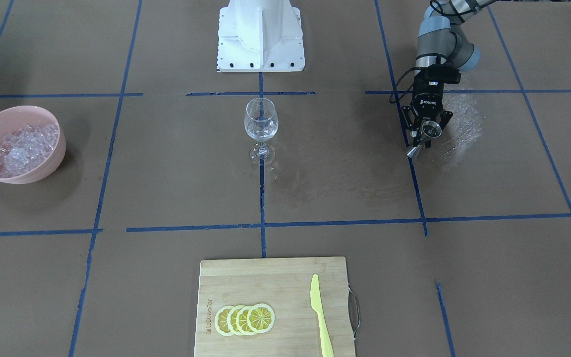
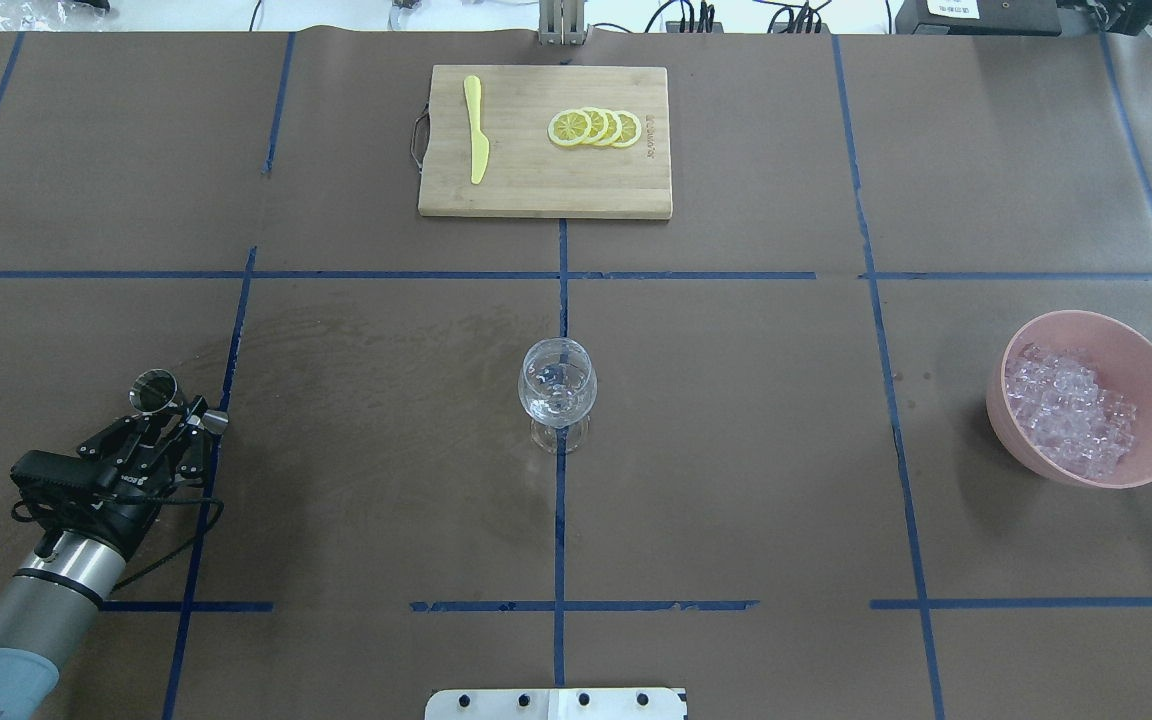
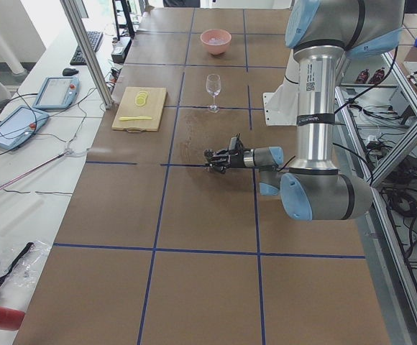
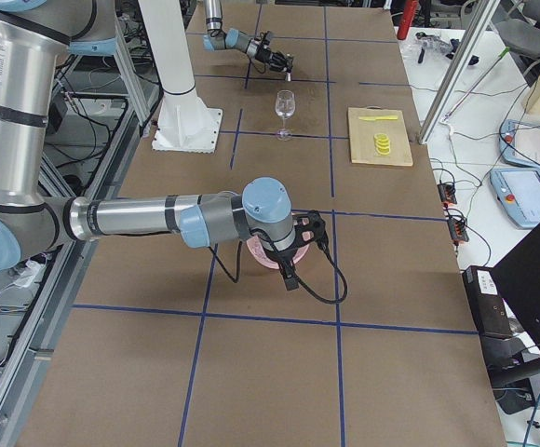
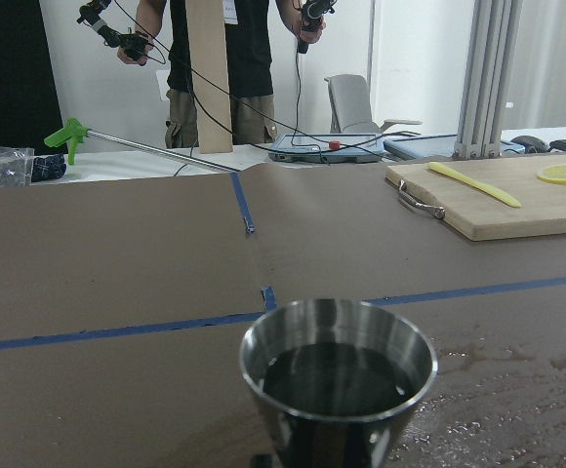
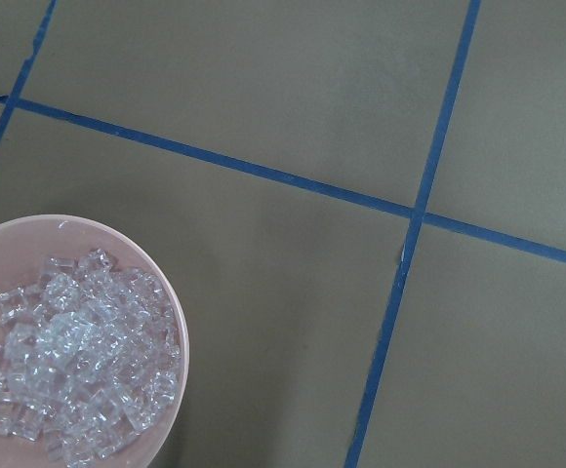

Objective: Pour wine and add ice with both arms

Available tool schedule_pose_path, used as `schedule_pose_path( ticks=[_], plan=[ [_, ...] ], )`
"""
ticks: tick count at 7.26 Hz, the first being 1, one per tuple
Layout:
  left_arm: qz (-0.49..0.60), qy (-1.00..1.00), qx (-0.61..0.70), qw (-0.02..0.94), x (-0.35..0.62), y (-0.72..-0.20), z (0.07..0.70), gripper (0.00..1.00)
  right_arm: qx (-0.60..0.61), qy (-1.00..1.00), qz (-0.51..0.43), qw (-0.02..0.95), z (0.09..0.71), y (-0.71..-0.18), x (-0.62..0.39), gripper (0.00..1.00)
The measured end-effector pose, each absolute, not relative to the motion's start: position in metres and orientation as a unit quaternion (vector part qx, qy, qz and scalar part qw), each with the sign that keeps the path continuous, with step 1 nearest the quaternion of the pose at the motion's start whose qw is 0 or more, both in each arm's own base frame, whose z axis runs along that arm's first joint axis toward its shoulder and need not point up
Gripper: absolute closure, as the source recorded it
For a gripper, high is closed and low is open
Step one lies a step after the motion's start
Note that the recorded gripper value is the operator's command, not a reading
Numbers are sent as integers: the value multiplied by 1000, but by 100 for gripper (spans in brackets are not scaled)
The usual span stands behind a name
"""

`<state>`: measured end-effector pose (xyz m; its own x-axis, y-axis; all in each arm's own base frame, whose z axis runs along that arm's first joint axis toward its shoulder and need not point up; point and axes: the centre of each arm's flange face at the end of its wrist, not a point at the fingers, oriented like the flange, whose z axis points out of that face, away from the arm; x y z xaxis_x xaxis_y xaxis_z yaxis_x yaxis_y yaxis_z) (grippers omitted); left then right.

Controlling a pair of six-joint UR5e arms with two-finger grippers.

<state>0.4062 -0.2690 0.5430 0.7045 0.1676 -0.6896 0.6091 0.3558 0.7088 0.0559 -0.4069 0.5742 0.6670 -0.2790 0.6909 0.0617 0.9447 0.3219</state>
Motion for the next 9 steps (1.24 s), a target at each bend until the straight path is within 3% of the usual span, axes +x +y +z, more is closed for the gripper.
schedule_pose_path(
  ticks=[5, 9],
  plan=[
    [-167, 371, 559, 723, 396, -270, 525, 100, 136, -397, -94, 903, 575, -407, 56, 0],
    [-130, 397, 632, 653, 379, -266, 454, 100, 136, -397, -94, 903, 575, -407, 56, 0]
  ],
)
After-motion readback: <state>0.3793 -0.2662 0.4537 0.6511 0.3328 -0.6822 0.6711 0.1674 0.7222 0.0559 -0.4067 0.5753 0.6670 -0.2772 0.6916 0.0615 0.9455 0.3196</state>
